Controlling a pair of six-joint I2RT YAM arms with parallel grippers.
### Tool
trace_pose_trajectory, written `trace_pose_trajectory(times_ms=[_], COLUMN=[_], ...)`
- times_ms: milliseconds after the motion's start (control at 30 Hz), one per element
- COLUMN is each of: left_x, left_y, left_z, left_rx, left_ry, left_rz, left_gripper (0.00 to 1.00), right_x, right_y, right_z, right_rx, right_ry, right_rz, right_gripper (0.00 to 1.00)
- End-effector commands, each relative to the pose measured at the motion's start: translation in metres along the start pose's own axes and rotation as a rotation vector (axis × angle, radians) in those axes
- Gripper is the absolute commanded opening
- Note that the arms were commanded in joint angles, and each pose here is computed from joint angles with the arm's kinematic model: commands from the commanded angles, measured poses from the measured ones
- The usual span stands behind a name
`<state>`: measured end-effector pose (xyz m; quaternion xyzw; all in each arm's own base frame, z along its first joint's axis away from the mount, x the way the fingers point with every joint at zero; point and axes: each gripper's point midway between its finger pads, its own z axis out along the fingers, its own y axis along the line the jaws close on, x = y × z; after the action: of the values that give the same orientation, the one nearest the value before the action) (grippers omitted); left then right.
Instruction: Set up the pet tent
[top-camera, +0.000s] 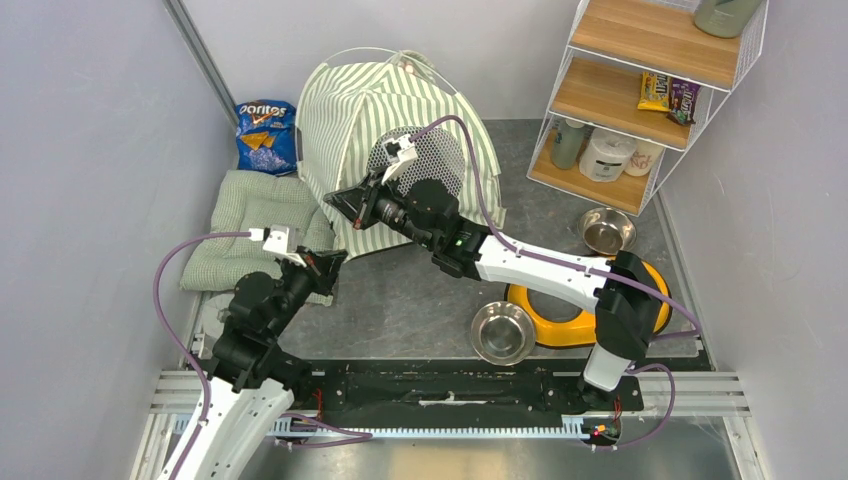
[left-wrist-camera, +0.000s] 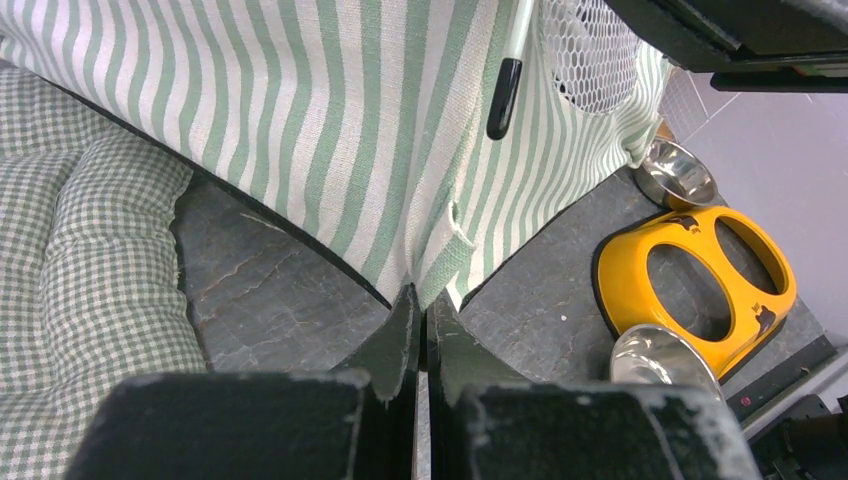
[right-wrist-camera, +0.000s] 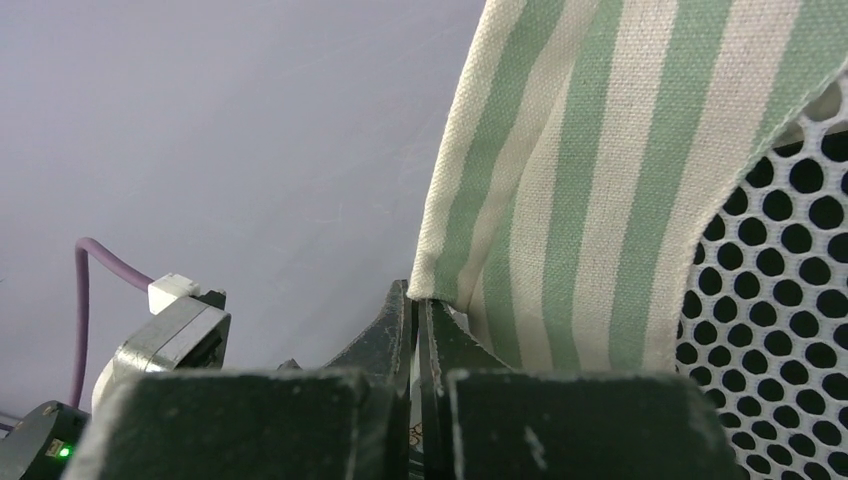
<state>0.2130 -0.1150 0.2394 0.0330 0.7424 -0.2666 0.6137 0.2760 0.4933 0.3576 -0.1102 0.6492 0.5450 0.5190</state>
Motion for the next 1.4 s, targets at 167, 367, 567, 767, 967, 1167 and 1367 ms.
trace_pose_trajectory(times_ms=[167,367,567,767,967,1167,1367], left_x=[-0.028,-0.036,-0.039,-0.047,-0.055,-0.053,-0.058], left_y=[-0.009,-0.012,-0.013,-0.015,-0.021,-0.021,-0.023], left_z=[-0.003,-0.004,-0.005,-0.005,-0.004,-0.003,-0.001], left_rx=[0.016,0.02,0.018,0.014,0.031,0.036,0.04], left_ry=[-0.05,-0.066,-0.072,-0.085,-0.089,-0.084,-0.095], left_rz=[0.03,0.03,0.026,0.014,0.009,0.01,0.0], left_gripper=[0.02,0.02,0.02,0.02,0.02,0.02,0.02], right_x=[-0.029,-0.019,-0.011,-0.005,0.001,0.0,0.005], right_y=[-0.027,-0.034,-0.036,-0.04,-0.043,-0.041,-0.035], right_z=[-0.005,-0.001,0.001,-0.001,0.001,0.001,0.002], right_rx=[0.088,0.1,0.097,0.101,0.105,0.097,0.067], right_ry=[-0.076,-0.053,-0.032,-0.013,-0.002,-0.005,0.014], right_rz=[-0.114,-0.129,-0.131,-0.146,-0.146,-0.145,-0.153], right_gripper=[0.0,0.0,0.0,0.0,0.0,0.0,0.0])
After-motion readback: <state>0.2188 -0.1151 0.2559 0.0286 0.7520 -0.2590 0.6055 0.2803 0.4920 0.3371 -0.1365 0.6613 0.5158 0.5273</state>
